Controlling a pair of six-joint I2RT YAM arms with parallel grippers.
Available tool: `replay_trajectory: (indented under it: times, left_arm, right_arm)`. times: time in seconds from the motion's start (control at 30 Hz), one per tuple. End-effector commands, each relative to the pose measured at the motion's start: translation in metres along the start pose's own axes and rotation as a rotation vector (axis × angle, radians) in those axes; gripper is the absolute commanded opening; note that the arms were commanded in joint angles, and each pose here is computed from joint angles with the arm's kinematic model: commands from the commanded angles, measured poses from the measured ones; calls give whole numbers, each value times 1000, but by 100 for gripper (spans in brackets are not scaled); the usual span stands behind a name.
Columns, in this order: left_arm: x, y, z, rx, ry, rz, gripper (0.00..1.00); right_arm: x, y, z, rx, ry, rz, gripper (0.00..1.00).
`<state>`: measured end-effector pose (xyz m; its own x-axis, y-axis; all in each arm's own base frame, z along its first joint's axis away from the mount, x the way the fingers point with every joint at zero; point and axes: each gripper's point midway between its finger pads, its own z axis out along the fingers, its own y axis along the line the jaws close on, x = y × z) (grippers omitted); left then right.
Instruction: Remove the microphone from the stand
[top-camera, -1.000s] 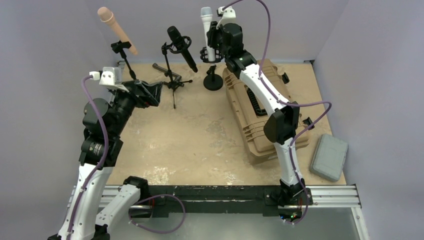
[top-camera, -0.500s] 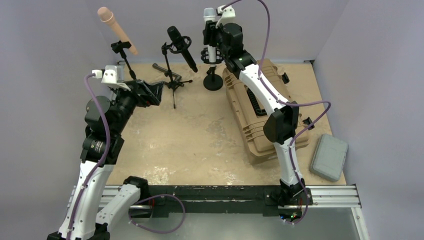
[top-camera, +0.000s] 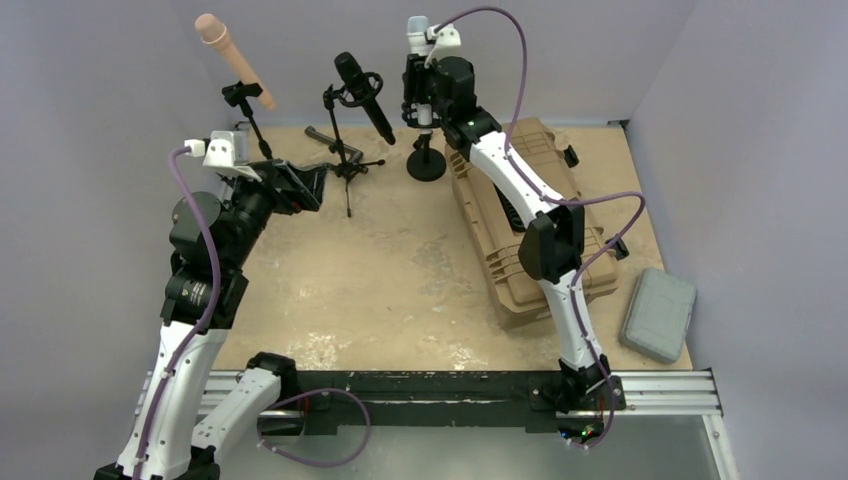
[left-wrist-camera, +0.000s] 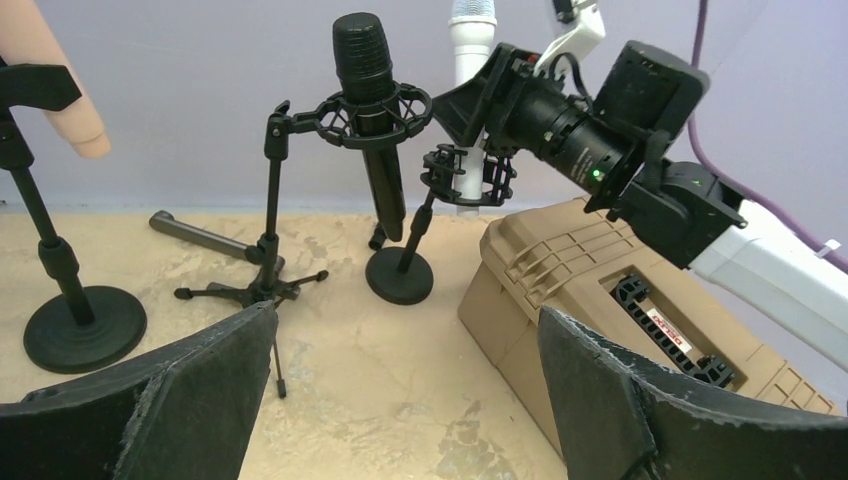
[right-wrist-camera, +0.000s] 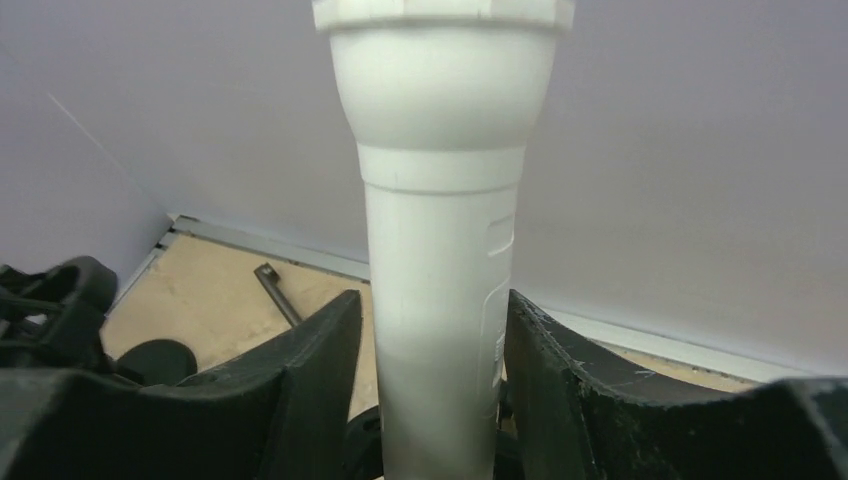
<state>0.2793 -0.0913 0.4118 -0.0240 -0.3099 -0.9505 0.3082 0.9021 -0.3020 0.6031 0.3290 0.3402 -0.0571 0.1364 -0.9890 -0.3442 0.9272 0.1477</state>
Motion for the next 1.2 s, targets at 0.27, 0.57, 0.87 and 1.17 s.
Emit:
replay_trajectory:
  times: [0.27, 0.57, 0.87, 1.17]
  left_arm:
    - [-10, -5, 2, 21, -30, -16, 100]
    - [-9, -4, 3, 18, -27, -18, 99]
    - [-10, -5, 1, 22, -31, -21, 99]
    - [-6, -8, 5, 36, -15, -39, 98]
  right_arm:
    - [-103, 7, -26, -33, -210, 23, 21]
    - [-203, 6, -66, -15, -454, 22, 6]
    - [-226, 18, -125, -89, -424, 101, 0]
    - [-135, 42, -173, -220, -190, 169, 0]
